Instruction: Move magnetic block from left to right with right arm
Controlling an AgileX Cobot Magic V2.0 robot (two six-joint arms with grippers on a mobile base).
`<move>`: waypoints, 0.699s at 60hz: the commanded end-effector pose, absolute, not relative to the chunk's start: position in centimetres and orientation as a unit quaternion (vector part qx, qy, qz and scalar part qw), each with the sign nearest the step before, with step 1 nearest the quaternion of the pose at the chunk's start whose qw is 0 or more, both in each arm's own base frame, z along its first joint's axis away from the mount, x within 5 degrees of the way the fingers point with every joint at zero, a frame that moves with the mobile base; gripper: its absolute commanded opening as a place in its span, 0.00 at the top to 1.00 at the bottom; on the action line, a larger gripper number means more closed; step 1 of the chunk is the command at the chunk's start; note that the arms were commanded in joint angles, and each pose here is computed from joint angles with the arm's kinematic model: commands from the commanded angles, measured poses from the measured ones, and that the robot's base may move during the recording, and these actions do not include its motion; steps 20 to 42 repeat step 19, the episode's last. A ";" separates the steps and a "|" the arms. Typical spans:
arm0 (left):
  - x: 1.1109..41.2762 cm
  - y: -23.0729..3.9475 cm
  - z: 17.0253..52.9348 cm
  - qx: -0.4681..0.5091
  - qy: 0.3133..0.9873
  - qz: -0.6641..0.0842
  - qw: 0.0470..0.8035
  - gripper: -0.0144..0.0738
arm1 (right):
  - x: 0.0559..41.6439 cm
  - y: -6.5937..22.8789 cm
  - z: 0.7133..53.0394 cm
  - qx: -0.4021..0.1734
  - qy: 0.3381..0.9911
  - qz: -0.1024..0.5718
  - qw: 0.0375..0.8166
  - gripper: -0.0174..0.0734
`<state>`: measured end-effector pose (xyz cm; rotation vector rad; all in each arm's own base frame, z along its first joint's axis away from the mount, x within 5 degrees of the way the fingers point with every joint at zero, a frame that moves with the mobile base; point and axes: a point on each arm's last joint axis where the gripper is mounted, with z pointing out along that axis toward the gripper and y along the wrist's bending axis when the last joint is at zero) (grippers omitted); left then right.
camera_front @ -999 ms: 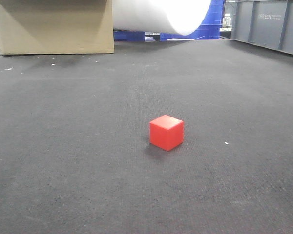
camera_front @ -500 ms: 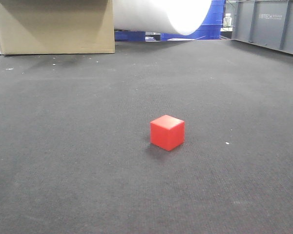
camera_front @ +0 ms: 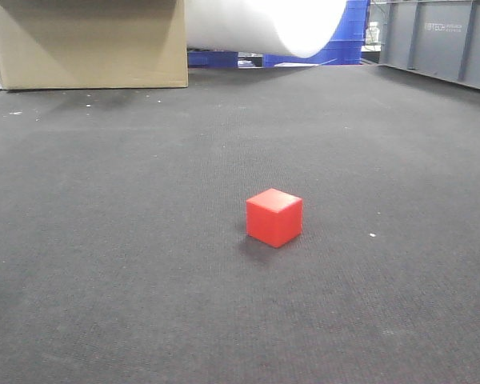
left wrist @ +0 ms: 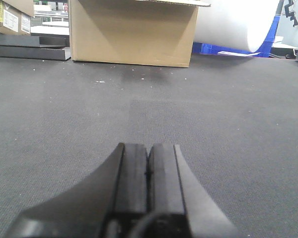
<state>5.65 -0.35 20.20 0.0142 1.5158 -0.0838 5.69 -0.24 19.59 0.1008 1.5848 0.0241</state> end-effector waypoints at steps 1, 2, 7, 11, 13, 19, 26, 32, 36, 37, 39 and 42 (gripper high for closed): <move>5.5 -0.3 20.8 0.005 0.653 -0.041 0.757 0.97 | 5.5 -0.3 20.7 0.047 0.671 0.005 0.740 0.74; 5.5 -0.3 20.8 0.005 0.653 -0.041 0.757 0.97 | 5.5 -0.3 20.7 0.047 0.671 0.005 0.740 0.74; 5.5 -0.3 20.8 0.005 0.653 -0.041 0.757 0.97 | 5.5 -0.3 20.7 0.047 0.671 0.005 0.740 0.74; 5.5 -0.3 20.8 0.005 0.653 -0.041 0.757 0.97 | 5.5 -0.3 20.7 0.047 0.671 0.005 0.740 0.74; 5.5 -0.3 20.8 0.005 0.653 -0.041 0.757 0.97 | 5.5 -0.3 20.7 0.047 0.671 0.005 0.740 0.74; 5.5 -0.3 20.8 0.005 0.653 -0.041 0.757 0.97 | 5.5 -0.3 20.7 0.047 0.671 0.005 0.740 0.74; 5.5 -0.3 20.8 0.005 0.653 -0.041 0.757 0.97 | 5.5 -0.3 20.7 0.047 0.671 0.005 0.740 0.74; 5.5 -0.3 20.8 0.005 0.653 -0.041 0.757 0.97 | 5.5 -0.3 20.7 0.047 0.671 0.005 0.740 0.74; 5.5 -0.3 20.8 0.005 0.653 -0.041 0.757 0.97 | 5.5 -0.3 20.7 0.047 0.671 0.005 0.740 0.74; 5.5 -0.3 20.8 0.005 0.653 -0.041 0.757 0.97 | 5.5 -0.3 20.7 0.047 0.671 0.005 0.740 0.74; 5.5 -0.3 20.8 0.005 0.653 -0.041 0.757 0.97 | 5.5 -0.3 20.7 0.047 0.671 0.005 0.740 0.74; 5.5 -0.3 20.8 0.005 0.653 -0.041 0.757 0.97 | 5.5 -0.3 20.7 0.047 0.671 0.005 0.740 0.74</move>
